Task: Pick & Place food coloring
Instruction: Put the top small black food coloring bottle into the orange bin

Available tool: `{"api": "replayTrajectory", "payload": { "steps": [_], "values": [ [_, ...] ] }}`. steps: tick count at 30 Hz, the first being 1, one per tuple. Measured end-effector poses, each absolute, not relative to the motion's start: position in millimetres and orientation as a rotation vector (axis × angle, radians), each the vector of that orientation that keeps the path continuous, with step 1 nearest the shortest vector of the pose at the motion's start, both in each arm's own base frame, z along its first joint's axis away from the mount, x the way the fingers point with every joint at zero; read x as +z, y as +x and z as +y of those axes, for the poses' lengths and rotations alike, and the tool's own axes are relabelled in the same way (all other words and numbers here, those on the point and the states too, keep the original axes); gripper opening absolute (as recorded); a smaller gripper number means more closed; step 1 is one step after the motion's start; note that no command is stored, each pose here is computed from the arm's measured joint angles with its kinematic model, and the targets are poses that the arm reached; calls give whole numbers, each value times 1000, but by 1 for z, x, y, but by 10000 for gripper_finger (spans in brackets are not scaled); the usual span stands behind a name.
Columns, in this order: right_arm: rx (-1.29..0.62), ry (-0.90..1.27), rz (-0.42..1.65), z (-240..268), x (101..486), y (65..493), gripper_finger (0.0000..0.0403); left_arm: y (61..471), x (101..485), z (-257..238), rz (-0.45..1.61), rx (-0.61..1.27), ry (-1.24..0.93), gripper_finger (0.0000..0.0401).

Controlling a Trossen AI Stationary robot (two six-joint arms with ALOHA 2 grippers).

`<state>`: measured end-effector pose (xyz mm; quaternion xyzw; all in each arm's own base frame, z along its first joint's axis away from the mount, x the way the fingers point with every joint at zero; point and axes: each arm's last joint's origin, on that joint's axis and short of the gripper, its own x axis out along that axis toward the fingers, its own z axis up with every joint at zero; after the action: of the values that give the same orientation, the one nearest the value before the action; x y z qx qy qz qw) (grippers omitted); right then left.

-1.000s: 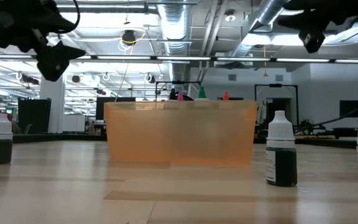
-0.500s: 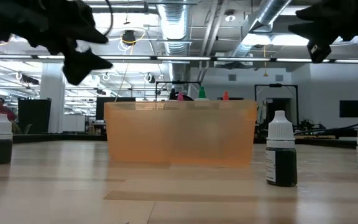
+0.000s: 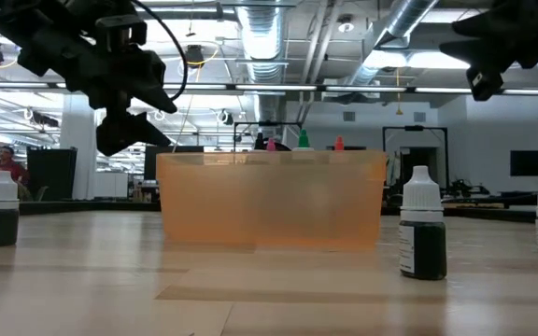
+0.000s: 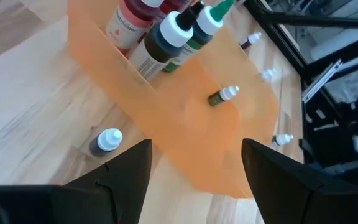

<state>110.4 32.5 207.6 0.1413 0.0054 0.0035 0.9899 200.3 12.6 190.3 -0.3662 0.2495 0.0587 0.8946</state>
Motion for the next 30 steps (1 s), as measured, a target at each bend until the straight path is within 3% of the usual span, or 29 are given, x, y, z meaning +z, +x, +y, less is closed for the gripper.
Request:
{"api": "replayTrajectory", "payload": {
  "steps": [8,13,30],
  "values": [
    [19,221,12,33,208,110,116,200,190,14,516,129,-770,240],
    [135,140,4,36,209,110,116,200,190,14,514,135,-768,240],
    [252,135,2,37,206,104,116,210,172,15,578,198,-789,240]
  ]
}}
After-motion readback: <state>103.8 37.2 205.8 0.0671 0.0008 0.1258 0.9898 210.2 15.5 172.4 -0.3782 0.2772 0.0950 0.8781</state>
